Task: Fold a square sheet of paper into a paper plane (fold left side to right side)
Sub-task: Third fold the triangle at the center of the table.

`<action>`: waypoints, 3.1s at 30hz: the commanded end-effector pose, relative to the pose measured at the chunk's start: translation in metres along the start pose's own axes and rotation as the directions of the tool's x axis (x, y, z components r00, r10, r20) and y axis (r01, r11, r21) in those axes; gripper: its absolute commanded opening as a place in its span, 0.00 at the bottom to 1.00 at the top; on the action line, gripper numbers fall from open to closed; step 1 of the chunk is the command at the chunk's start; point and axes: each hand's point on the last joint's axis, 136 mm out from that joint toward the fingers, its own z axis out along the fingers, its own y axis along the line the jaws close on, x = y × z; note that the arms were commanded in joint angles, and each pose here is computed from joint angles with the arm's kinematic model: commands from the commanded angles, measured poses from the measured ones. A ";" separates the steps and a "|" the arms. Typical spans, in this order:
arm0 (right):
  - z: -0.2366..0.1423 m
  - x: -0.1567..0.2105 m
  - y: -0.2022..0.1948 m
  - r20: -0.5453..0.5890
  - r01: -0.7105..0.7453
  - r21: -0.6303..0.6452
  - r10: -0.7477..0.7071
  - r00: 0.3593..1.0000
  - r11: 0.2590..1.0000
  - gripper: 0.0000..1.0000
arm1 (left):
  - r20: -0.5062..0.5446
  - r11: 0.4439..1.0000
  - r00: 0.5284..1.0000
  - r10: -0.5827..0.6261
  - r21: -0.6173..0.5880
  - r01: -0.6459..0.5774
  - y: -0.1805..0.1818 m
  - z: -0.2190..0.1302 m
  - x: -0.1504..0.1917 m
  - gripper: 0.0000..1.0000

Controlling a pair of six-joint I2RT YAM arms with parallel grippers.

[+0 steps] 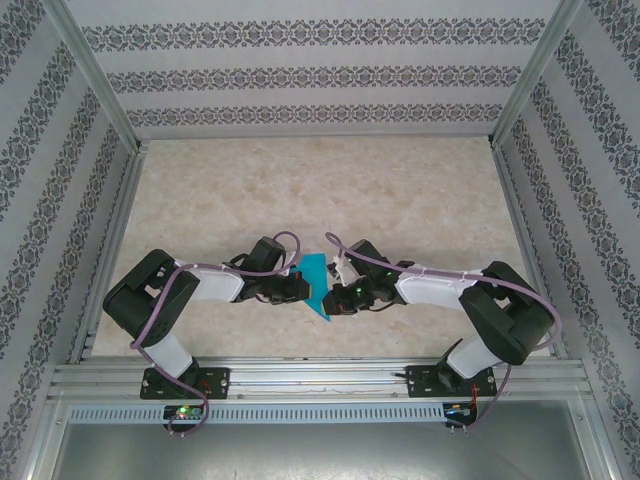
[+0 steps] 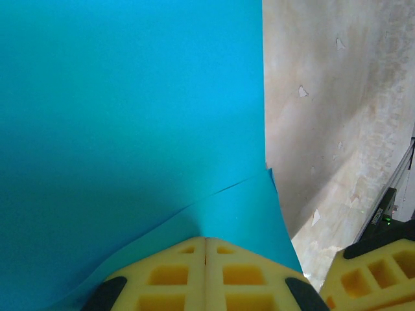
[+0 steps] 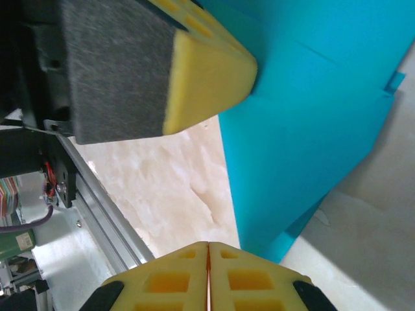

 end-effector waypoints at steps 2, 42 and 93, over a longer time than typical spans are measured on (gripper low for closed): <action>0.005 -0.002 0.006 -0.010 0.003 -0.016 -0.003 1.000 1.000 0.09 | -0.021 0.997 1.000 -0.016 -0.081 0.014 0.021 0.004 0.012 0.06; 0.019 0.006 -0.025 -0.044 -0.024 0.102 0.029 0.999 0.995 0.10 | -0.025 0.996 1.000 -0.014 -0.085 0.012 0.021 0.004 0.012 0.06; 0.020 0.022 -0.070 -0.078 -0.093 0.369 0.131 0.988 0.925 0.00 | 0.019 1.000 1.000 0.018 -0.007 -0.018 -0.005 0.005 0.020 0.08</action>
